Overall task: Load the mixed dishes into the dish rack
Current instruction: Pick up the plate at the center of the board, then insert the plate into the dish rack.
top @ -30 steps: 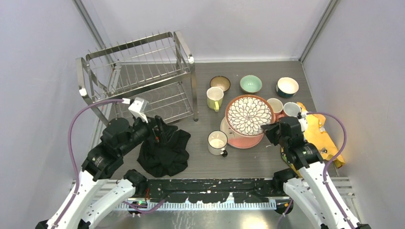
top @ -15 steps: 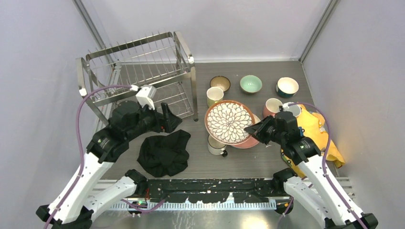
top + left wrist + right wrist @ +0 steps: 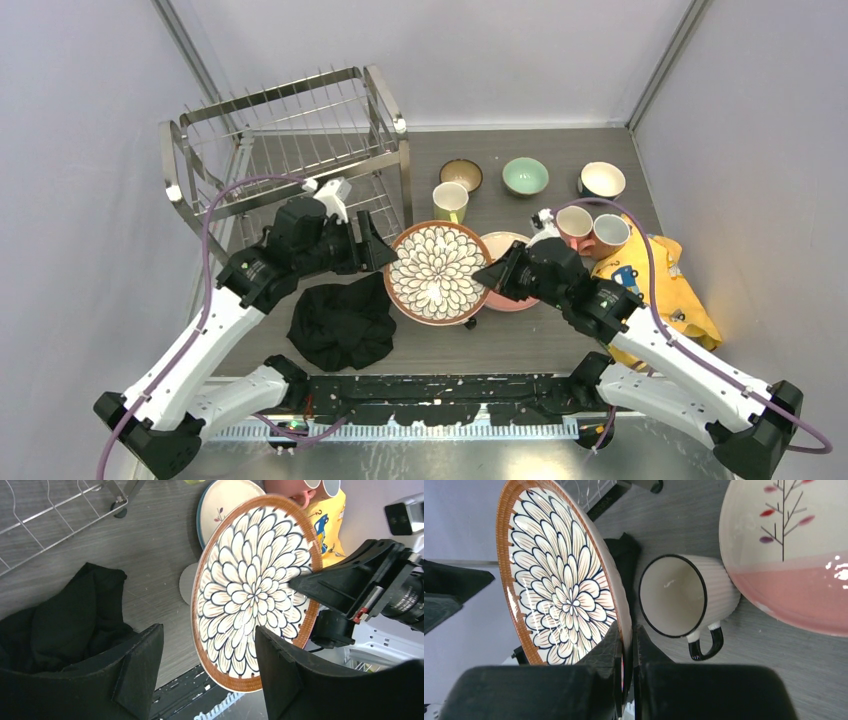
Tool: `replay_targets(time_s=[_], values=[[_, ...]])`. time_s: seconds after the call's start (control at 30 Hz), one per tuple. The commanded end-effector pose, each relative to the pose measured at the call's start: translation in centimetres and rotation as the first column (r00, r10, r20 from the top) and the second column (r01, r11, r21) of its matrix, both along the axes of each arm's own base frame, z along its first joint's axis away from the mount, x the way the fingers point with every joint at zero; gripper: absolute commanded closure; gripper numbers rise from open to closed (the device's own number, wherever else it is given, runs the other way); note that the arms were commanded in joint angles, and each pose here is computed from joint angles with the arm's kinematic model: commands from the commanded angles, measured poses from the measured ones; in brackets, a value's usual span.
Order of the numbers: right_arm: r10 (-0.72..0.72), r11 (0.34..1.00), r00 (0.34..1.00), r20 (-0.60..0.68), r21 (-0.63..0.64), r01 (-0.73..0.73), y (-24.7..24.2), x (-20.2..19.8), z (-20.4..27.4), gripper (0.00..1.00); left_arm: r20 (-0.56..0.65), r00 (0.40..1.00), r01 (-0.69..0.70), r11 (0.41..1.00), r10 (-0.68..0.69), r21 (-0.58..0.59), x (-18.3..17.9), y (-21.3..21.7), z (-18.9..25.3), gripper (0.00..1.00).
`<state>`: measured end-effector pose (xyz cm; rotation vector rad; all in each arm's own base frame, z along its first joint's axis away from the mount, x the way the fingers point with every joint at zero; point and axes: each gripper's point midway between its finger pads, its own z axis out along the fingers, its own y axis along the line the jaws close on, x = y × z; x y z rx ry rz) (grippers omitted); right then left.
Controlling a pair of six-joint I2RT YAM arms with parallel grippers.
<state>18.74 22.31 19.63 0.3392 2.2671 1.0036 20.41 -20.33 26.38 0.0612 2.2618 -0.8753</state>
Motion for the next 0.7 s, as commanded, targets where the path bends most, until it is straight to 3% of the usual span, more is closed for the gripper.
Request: replay_targets(time_s=[0.0,0.43,0.67], values=[[-0.108,0.959,0.946,0.306,0.282,0.018,1.3,2.5,12.3,0.99,-0.05,0.999,-0.009,1.0,0.008,-0.028,-0.2,-0.4,-0.9,0.34],[-0.104,0.945,0.936,0.337,0.327,-0.013,2.1,2.3,13.1,0.99,-0.093,0.995,0.013,0.997,-0.021,-0.08,-0.4,-1.6,-2.1,0.46],[-0.076,0.947,0.938,0.338,0.318,-0.038,3.1,2.2,12.4,0.99,-0.113,0.993,0.0,0.995,-0.011,-0.101,-0.3,-2.0,-2.3,0.63]])
